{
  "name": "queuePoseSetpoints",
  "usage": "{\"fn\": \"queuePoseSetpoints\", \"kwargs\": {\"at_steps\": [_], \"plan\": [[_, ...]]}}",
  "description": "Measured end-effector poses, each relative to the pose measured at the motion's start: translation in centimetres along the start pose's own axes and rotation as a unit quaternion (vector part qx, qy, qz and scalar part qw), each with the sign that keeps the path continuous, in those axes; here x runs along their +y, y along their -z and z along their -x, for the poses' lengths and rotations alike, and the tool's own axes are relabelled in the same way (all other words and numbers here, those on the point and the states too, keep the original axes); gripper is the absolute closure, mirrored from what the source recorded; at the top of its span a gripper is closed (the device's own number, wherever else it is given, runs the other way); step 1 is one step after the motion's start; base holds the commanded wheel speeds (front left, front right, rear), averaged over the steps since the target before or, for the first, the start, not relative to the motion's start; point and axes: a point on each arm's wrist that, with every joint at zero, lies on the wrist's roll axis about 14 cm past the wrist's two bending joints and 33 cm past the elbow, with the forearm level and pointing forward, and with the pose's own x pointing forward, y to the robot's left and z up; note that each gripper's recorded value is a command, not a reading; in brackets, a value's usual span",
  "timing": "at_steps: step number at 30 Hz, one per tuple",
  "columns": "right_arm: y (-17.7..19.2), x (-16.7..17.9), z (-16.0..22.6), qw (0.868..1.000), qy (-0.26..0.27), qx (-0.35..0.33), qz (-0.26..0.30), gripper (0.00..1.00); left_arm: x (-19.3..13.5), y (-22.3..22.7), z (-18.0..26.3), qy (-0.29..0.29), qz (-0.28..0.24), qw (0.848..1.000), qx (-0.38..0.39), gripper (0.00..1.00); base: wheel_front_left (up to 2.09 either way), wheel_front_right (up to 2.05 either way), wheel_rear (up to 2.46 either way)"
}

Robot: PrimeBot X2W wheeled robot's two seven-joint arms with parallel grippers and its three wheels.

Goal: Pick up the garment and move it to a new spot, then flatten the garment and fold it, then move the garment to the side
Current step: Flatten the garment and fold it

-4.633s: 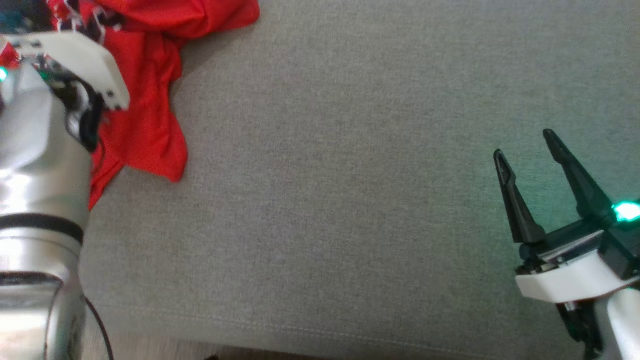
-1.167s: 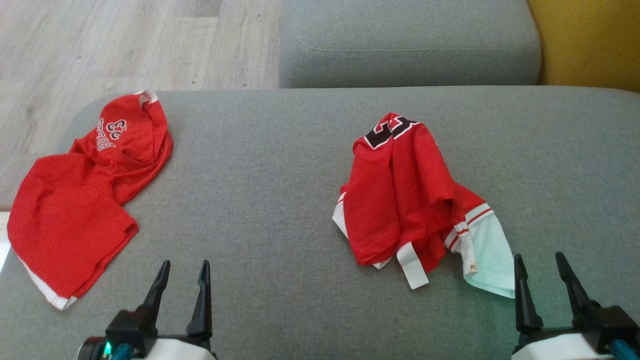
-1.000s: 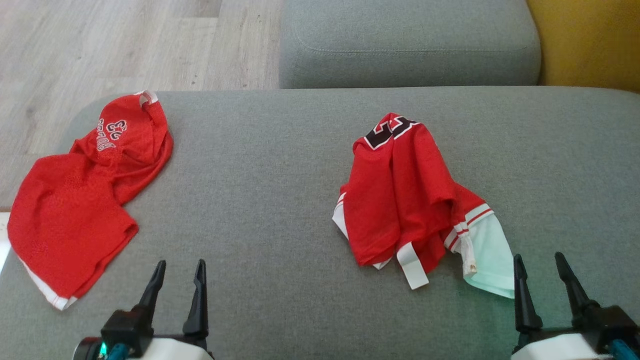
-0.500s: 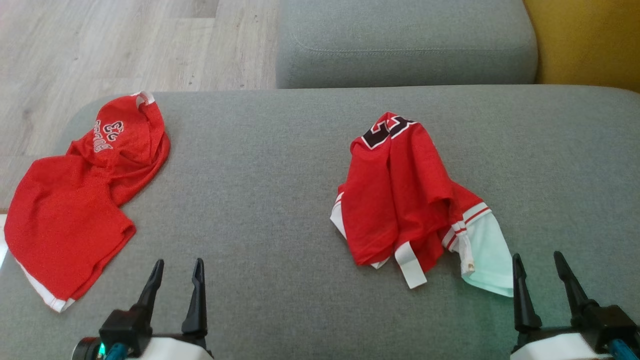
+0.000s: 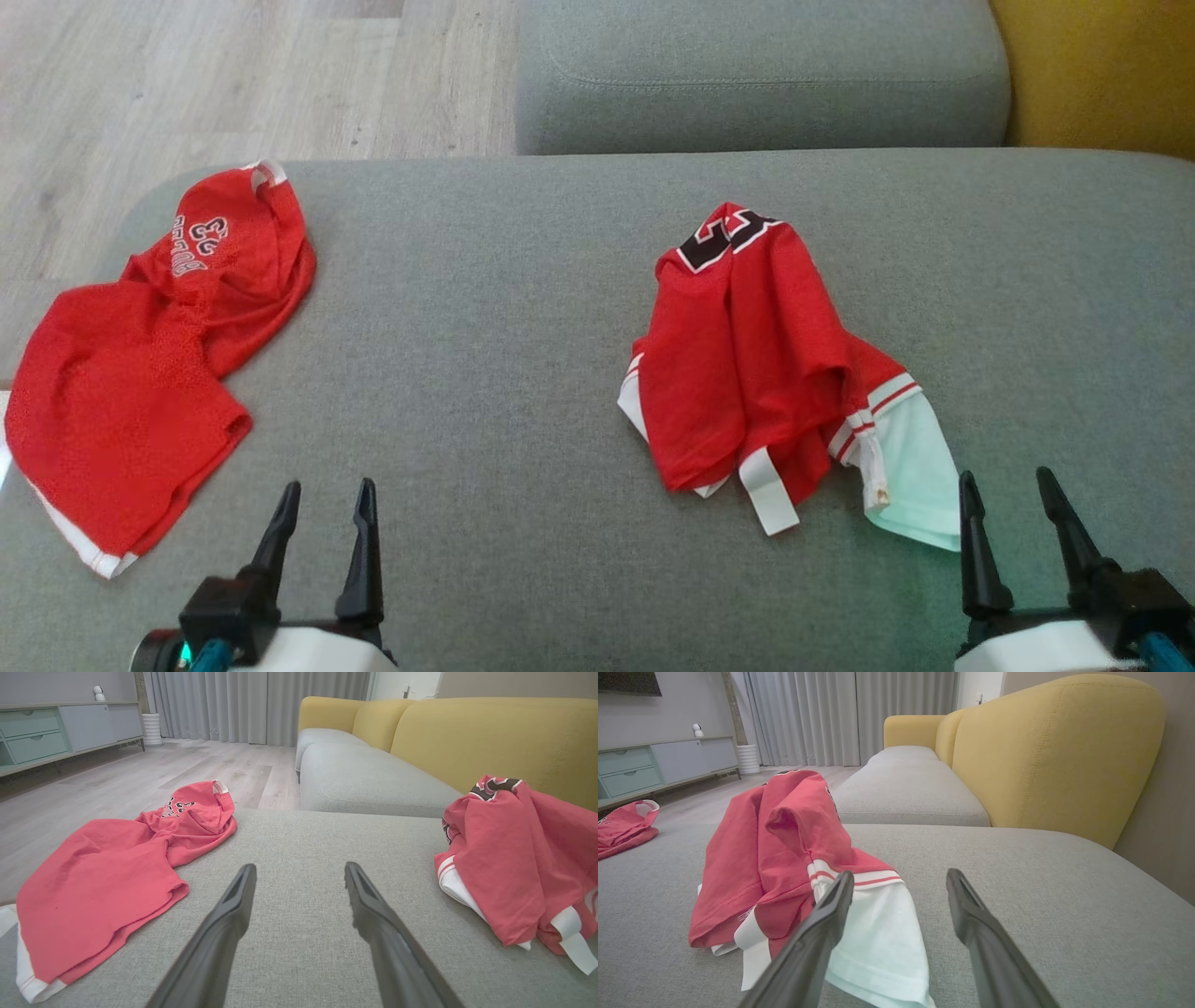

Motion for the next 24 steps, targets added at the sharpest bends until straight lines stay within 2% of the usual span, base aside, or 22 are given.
{"fn": "queuePoseSetpoints", "kwargs": {"at_steps": [15, 19, 24], "plan": [[0.0, -0.7, -0.4, 1.000, 0.011, 0.000, -0.005, 0.00, -0.5, 0.2, -0.5, 0.005, 0.006, 1.000, 0.004, 0.00, 0.00, 0.00, 0.00], [2.2, -1.6, -1.9, 0.996, 0.012, 0.084, -0.004, 0.00, -0.7, 0.2, -0.7, 0.007, 0.006, 1.000, 0.005, 0.00, 0.00, 0.00, 0.00], [5.9, -2.1, -2.8, 0.978, 0.000, 0.206, 0.019, 0.00, -1.3, 0.4, -0.5, 0.014, 0.011, 1.000, 0.008, 0.00, 0.00, 0.00, 0.00]]}}
